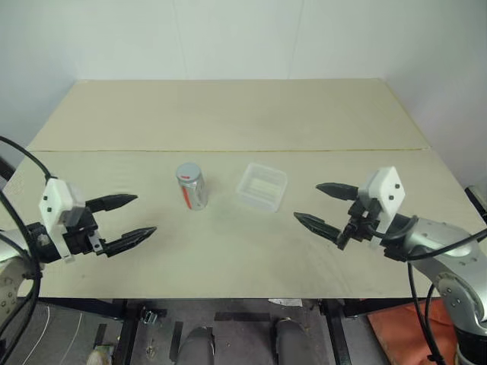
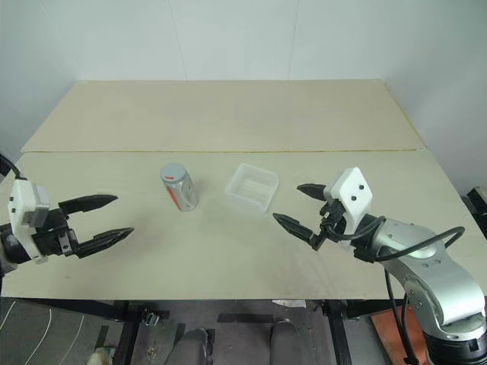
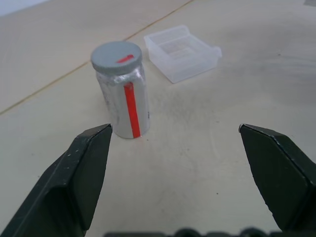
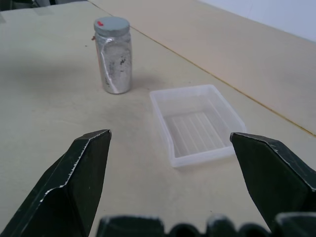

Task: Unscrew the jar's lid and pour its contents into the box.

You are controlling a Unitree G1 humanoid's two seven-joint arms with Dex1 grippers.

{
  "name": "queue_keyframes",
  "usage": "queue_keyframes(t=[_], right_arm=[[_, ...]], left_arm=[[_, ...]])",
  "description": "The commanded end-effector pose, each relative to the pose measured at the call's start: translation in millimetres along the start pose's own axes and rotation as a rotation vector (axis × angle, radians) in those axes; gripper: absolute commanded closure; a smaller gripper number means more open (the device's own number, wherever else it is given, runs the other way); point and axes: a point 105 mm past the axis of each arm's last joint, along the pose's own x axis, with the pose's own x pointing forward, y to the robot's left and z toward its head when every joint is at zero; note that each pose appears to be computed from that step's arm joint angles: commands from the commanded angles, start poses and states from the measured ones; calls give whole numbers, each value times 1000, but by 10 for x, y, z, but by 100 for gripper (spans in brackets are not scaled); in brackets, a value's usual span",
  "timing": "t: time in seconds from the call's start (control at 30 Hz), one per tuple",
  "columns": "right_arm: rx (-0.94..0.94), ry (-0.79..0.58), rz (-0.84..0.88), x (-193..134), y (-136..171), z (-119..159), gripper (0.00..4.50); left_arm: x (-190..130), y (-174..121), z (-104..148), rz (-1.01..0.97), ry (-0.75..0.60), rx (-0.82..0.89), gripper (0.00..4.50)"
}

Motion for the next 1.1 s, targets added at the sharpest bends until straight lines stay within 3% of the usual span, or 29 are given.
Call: queue_keyframes(t=[0.03, 0.37, 0.8, 1.1], right_arm=[[-43, -57, 23, -29, 31, 180, 0], [-83, -16, 64, 142, -85, 121, 0], [-146, -43, 175, 42, -15, 355, 0], [-177, -33, 160, 35, -2, 372, 0]], left_arm=[[-7, -43, 91, 0, -5, 35, 4], [65, -133, 86, 55, -34, 18, 4], [661, 126, -79, 388, -155, -87, 4], [997, 236, -156, 414, -138, -81, 4]])
